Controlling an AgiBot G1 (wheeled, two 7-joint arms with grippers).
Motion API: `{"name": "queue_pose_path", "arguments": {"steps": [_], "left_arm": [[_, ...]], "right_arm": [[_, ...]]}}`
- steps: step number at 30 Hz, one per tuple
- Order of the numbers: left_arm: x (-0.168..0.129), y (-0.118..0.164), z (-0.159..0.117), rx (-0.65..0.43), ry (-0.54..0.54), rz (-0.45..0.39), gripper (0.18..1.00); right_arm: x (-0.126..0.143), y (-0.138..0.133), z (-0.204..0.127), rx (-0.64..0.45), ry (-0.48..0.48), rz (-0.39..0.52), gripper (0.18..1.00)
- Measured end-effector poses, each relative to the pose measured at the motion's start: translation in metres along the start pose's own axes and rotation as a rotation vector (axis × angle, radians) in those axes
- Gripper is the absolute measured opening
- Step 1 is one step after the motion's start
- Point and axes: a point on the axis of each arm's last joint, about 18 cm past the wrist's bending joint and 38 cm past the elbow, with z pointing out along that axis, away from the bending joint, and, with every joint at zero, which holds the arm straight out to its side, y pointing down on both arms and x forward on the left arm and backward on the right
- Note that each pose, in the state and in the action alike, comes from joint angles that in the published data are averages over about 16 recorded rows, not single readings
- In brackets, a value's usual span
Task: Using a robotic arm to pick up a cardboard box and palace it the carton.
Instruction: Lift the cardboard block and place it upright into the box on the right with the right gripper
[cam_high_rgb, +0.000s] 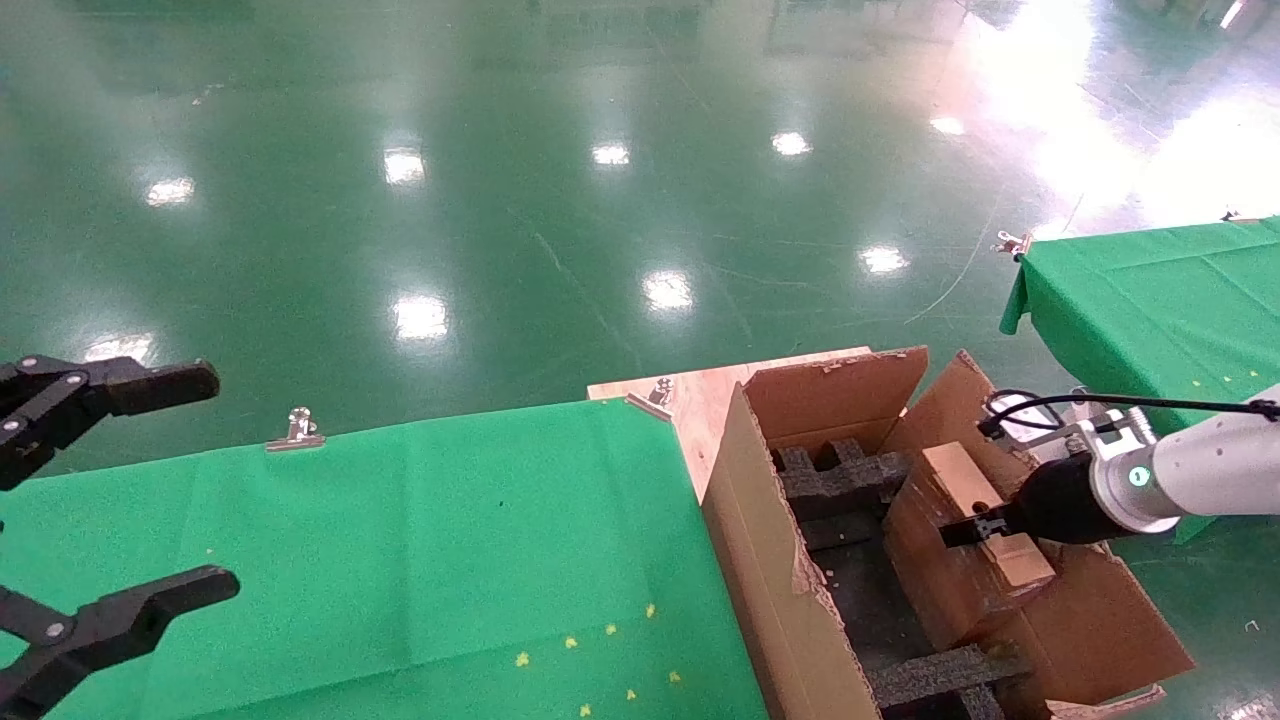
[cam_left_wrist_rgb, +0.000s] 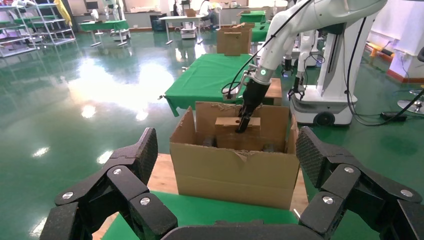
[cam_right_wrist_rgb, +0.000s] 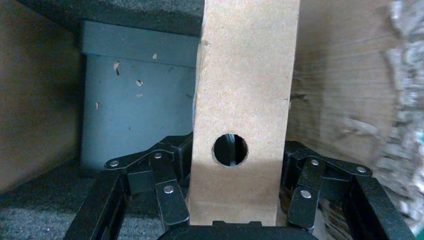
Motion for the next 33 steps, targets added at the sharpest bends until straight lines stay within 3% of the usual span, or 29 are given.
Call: {"name": "queue_pose_path", "arguments": {"steps": [18,33], "left_arm": [[0.000,0.000,0.000,0.000,0.000,0.000,1.001],[0.000,0.000,0.000,0.000,0.000,0.000,1.001]], "right_arm": [[-0.013,0.011,0.044,-0.045,0.010,-0.018,0.287],[-0.019,0.016,0.053,-0.063,0.001,-0.024,0.298]]}}
